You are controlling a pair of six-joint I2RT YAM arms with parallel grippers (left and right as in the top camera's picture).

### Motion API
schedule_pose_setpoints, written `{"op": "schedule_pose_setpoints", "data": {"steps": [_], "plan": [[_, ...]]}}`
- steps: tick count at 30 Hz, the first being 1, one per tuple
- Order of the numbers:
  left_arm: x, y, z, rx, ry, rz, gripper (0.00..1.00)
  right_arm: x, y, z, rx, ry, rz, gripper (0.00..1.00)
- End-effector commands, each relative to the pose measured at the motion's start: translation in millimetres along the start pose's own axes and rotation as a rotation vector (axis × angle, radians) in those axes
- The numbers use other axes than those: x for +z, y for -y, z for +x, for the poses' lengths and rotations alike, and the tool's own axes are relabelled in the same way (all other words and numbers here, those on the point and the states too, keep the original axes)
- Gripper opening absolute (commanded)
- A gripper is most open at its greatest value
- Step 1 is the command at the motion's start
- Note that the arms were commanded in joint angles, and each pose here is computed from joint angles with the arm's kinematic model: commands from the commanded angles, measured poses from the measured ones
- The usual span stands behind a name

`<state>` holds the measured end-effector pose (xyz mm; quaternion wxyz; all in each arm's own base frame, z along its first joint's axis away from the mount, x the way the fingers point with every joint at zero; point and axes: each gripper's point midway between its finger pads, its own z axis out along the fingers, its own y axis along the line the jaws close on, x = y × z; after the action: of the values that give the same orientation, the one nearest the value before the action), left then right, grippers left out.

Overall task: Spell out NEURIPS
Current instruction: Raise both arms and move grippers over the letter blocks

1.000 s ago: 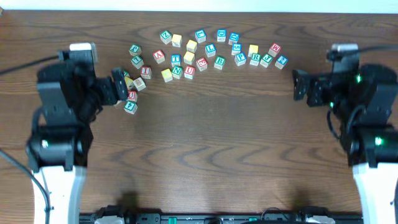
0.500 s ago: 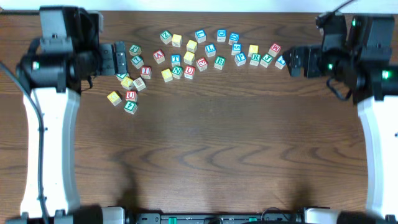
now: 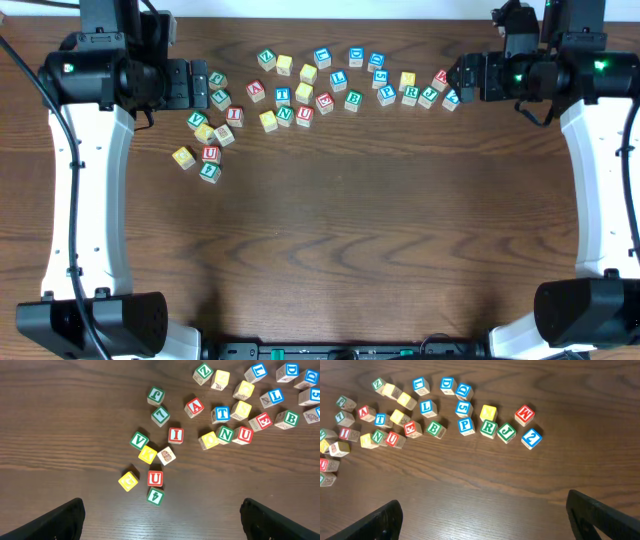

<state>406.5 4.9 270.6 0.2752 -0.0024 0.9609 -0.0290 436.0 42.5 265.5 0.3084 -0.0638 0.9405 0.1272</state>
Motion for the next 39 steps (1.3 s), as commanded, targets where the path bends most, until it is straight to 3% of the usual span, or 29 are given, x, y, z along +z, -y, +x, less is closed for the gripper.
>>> {"op": "schedule_pose_setpoints", "data": {"steps": [1,6,10,39], "plan": [[-8,1,-7,0.014,0.029,0.01,0.98,-7,-5,-9,-0.013,0.034,-0.025,0.99],[-8,1,-6,0.002,0.022,0.011,0.97,-1,-16,-13,-0.036,0.044,-0.044,0.99],[-8,1,-6,0.003,0.022,0.011,0.98,12,-30,-18,-0.033,0.047,-0.059,0.89],[-4,1,-4,-0.031,0.012,0.01,0.98,131,-83,-9,0.042,-0.02,-0.014,0.8]]}}
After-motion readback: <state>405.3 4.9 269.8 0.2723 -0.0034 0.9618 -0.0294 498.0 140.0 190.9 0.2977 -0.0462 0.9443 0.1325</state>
